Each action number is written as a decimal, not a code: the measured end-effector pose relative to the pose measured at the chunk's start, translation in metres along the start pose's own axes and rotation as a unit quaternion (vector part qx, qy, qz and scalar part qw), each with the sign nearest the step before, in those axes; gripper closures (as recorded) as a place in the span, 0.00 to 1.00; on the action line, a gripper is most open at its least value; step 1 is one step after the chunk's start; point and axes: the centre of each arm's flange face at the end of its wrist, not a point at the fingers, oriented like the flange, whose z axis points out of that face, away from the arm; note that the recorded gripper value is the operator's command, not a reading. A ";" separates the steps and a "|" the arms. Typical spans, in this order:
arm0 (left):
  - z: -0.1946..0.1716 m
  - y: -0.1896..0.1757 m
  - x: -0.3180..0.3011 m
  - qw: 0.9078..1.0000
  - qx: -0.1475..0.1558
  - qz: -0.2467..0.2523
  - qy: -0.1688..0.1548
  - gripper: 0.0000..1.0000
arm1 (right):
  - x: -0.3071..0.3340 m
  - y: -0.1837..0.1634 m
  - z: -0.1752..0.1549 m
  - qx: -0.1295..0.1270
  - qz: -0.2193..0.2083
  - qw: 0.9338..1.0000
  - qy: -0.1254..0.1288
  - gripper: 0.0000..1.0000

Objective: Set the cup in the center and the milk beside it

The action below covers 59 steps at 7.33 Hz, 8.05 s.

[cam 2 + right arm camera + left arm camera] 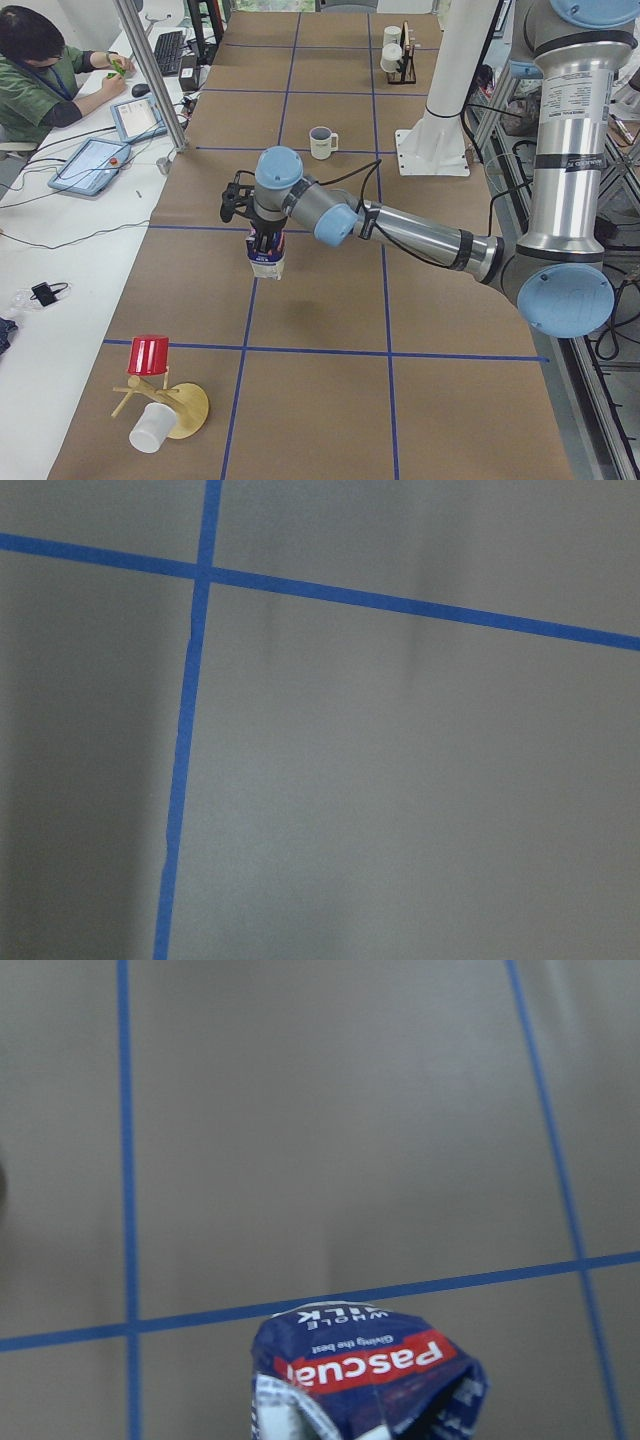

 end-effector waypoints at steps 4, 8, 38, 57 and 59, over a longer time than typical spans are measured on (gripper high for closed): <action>0.042 0.025 0.227 0.997 -0.027 -0.063 -0.021 1.00 | 0.003 0.002 0.005 -0.005 0.004 1.000 -0.001 0.00; 0.114 0.059 0.442 0.991 -0.037 -0.107 -0.067 1.00 | 0.005 0.003 0.008 -0.008 0.007 1.000 -0.002 0.00; 0.020 0.082 -0.165 0.989 -0.125 -0.005 -0.073 0.01 | 0.003 -0.001 0.004 0.000 0.006 1.000 -0.003 0.00; 0.012 0.079 -0.172 0.989 -0.113 0.000 -0.098 0.01 | -0.016 0.001 -0.020 0.024 -0.013 1.000 0.004 0.00; 0.013 0.079 -0.173 0.989 -0.113 0.000 -0.098 0.01 | -0.016 0.001 -0.020 0.025 -0.013 1.000 0.003 0.00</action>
